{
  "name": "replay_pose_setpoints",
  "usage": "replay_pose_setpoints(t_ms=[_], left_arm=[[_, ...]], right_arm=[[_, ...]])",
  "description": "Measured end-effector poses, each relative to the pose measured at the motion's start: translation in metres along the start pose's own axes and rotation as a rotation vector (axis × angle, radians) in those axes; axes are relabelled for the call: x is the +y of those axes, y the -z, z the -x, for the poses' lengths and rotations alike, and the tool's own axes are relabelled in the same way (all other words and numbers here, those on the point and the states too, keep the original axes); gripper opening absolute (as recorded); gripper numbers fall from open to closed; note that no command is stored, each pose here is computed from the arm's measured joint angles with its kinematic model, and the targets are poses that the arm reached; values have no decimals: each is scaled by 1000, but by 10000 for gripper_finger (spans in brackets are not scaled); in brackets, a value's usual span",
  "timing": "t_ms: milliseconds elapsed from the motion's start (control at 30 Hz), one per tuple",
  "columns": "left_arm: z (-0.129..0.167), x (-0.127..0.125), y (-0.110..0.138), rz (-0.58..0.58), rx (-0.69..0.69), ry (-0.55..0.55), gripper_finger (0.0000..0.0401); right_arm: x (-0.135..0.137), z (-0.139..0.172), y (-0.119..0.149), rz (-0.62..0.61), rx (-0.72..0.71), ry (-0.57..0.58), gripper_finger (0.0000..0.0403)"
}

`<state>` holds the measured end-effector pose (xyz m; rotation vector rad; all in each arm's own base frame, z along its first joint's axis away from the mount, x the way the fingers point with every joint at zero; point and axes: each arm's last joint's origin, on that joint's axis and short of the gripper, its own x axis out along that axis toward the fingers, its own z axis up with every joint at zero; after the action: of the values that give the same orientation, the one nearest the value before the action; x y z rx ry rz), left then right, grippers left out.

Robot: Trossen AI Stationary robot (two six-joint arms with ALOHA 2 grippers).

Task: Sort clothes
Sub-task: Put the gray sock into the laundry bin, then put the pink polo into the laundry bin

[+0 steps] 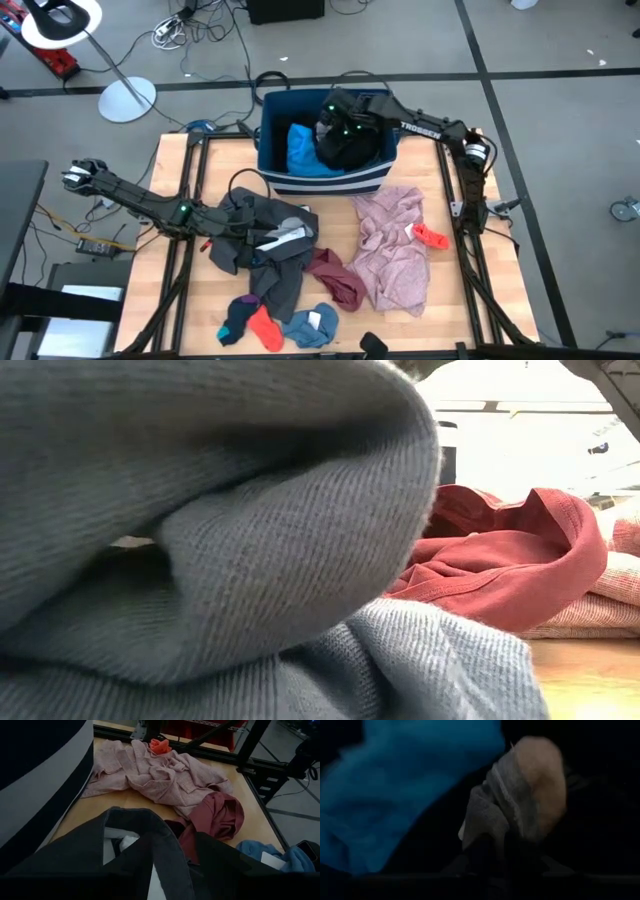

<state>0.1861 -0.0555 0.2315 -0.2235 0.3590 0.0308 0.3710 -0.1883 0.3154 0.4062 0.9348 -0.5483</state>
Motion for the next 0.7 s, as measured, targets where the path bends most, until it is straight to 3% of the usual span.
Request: replay_pose_setpoints(t_ms=[367,533,700], left_arm=[[0,0,0,1,-3,1,157],[0,-1,-2,5,-16,6,157],[0,-1,-2,6,-18,7,157]], right_arm=[[-3,89,1,-35,-194,-42,202],[0,139,16,-53,-253,-71,222],[12,177,43,-42,-209,-97,223]])
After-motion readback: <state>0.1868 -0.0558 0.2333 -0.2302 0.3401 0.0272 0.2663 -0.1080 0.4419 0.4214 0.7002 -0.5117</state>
